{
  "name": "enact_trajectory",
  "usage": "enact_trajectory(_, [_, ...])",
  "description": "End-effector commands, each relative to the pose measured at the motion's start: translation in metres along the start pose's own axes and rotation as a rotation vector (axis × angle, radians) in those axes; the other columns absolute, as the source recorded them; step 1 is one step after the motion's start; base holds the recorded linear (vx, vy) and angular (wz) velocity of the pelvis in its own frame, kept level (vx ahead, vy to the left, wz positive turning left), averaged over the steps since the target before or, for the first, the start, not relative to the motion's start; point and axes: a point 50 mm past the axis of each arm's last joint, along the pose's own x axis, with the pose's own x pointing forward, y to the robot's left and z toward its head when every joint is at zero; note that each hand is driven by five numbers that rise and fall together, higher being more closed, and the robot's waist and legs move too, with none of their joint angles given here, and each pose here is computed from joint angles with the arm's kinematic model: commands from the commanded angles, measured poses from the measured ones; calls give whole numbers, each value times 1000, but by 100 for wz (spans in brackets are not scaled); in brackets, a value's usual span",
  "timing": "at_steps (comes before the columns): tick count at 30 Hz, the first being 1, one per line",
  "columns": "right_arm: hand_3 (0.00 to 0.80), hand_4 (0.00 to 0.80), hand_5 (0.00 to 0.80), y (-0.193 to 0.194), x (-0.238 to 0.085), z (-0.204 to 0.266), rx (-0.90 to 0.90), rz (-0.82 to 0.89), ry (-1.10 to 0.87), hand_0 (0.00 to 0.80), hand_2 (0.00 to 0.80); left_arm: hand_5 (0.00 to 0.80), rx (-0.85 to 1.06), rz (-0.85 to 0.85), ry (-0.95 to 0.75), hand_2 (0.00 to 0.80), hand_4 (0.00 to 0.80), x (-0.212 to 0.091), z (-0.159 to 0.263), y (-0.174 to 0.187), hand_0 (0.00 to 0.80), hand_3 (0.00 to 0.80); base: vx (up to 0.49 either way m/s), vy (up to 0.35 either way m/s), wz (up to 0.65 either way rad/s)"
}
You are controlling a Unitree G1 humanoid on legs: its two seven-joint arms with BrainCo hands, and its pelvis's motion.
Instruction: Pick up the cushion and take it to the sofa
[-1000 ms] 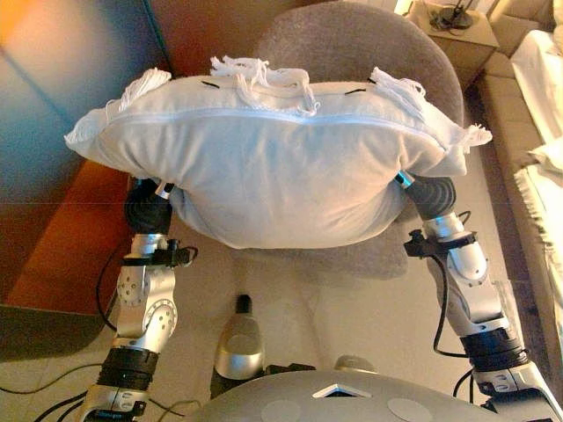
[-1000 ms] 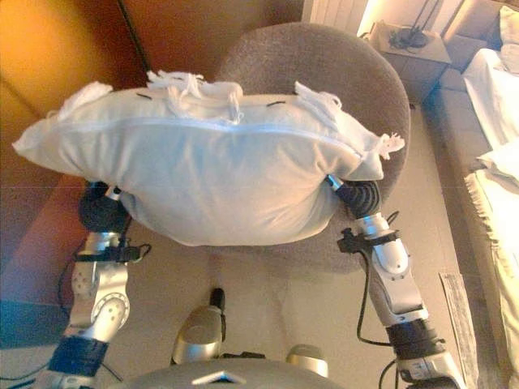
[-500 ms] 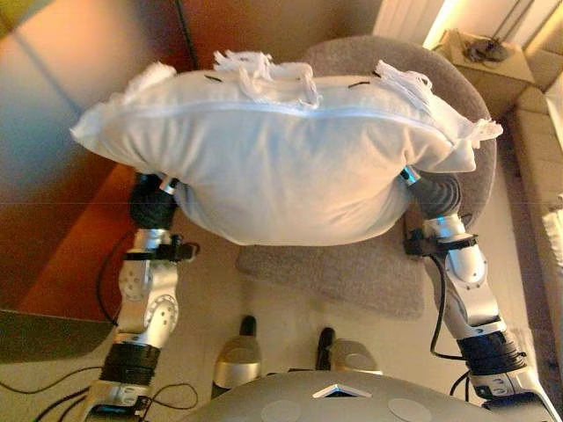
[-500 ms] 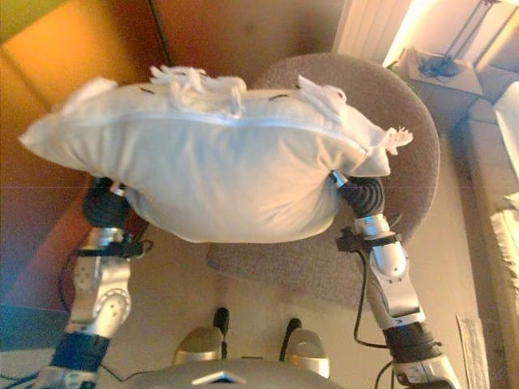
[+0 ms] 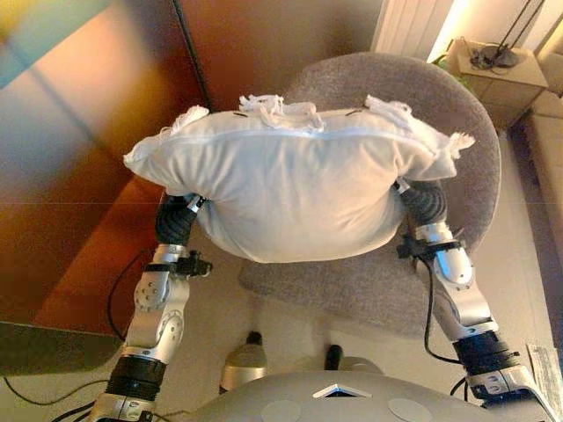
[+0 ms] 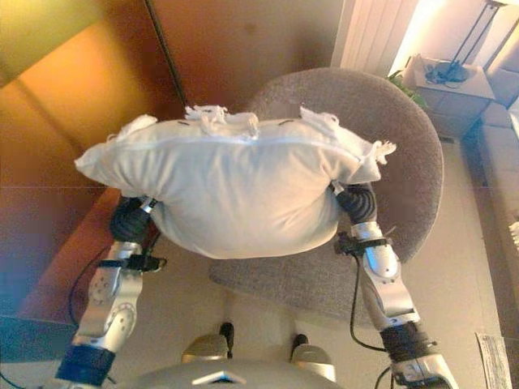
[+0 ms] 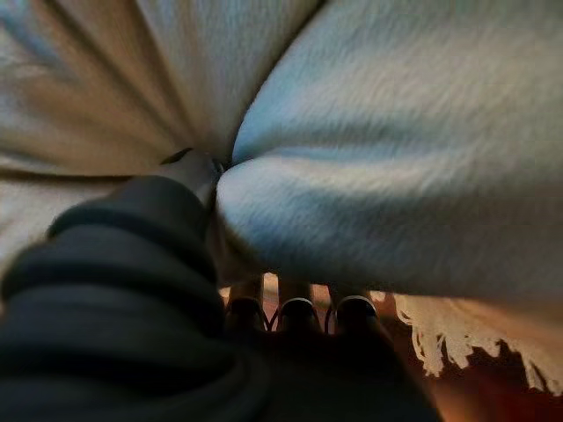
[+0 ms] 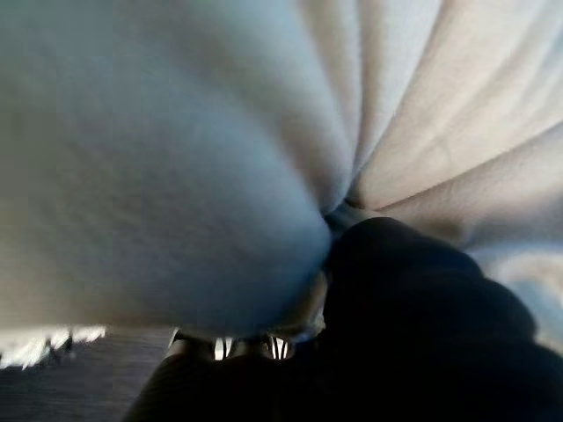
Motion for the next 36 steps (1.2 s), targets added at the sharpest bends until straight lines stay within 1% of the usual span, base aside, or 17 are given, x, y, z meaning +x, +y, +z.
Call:
enact_trajectory(1, [800,800,800,35,39,39,52,106,-193,800,800,800,5,-137,-145,800,800,34,25,-41,800,800,127,64,23])
enact_trajectory(4, [800,800,800,38,52,30,65,50,-133,800,800,800,36,-130,-77,800,800,47,12,-52,800,800,175,74,24])
enact_trajectory(7, [800,800,800,38,60,20,76,-104,-86,800,800,800,106,-137,-20,800,800,58,3,-60,800,800,169,38,14])
enact_trajectory(8, [800,800,800,37,60,19,84,-157,-86,800,800,800,131,-155,-25,800,800,60,3,-63,800,800,91,18,9])
enact_trajectory(10, [800,800,800,38,58,18,93,-202,-94,800,800,800,155,-190,-36,800,800,63,6,-67,800,800,38,21,9])
enact_trajectory(17, [800,800,800,29,50,12,77,-284,-72,800,800,800,189,-313,-68,800,800,72,17,-82,800,800,-7,-2,0])
enact_trajectory(23, [800,800,800,28,46,9,81,-336,-64,800,800,800,205,-374,-60,800,800,74,15,-97,800,800,-17,-39,-33])
enact_trajectory(28, [800,800,800,22,47,11,75,-379,-70,800,800,800,221,-392,-42,800,800,81,12,-106,800,800,-40,-28,-48])
enact_trajectory(32, [800,800,800,15,43,5,70,-412,-44,800,800,800,228,-408,-20,800,800,81,6,-111,800,800,3,-22,-36])
enact_trajectory(36, [800,800,800,9,37,-2,65,-411,-14,800,800,800,224,-396,12,800,800,80,-2,-116,800,800,44,-20,-35])
